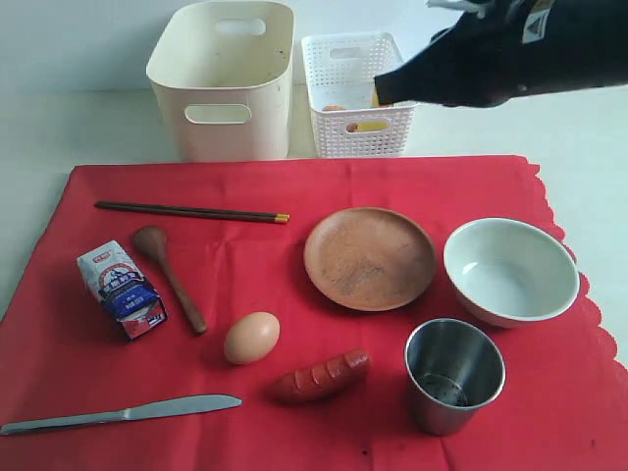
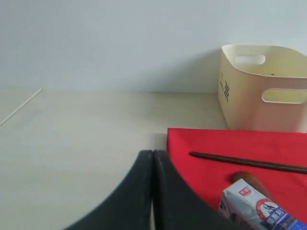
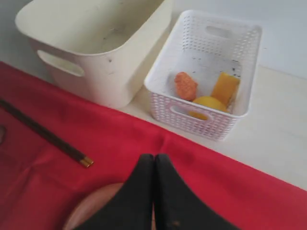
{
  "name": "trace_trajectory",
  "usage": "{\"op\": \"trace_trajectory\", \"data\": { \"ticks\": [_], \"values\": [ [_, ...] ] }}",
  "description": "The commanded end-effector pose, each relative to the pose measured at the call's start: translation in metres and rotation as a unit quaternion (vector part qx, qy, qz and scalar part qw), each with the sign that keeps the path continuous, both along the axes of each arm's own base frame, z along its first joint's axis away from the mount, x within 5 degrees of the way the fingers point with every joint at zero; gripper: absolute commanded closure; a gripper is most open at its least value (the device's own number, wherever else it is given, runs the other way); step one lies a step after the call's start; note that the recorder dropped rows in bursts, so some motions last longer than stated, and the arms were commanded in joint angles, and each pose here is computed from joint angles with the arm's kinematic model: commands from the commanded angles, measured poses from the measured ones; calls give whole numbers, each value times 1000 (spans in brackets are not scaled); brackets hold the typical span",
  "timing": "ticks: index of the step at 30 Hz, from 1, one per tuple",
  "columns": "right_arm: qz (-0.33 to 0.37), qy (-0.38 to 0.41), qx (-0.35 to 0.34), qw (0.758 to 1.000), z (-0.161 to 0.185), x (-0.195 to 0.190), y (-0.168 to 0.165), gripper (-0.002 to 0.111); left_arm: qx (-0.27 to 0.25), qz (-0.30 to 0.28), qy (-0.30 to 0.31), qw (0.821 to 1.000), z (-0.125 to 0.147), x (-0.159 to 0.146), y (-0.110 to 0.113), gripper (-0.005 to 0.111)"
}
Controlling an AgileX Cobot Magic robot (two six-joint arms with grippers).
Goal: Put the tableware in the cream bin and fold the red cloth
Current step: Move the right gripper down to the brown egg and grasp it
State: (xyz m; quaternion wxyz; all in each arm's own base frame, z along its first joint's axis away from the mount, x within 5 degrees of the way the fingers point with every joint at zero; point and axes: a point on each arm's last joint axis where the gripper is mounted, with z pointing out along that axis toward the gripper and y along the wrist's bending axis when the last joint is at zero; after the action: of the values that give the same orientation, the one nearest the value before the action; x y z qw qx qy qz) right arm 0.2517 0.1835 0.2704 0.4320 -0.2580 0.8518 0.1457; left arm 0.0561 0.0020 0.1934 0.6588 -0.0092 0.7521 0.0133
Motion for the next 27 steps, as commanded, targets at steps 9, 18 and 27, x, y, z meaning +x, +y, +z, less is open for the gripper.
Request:
{"op": "trace_trajectory", "data": {
  "ticks": [9,18,27],
  "values": [
    [107,11,-37,994,-11,-43,38,108,0,1,-4,1000,1,0,0,107],
    [196,58,-100,974,-51,-78,76,108,0,1,-4,1000,1,0,0,107],
    [228,74,-93,966,-89,-96,109,82,0,1,-4,1000,1,0,0,107]
  ]
}}
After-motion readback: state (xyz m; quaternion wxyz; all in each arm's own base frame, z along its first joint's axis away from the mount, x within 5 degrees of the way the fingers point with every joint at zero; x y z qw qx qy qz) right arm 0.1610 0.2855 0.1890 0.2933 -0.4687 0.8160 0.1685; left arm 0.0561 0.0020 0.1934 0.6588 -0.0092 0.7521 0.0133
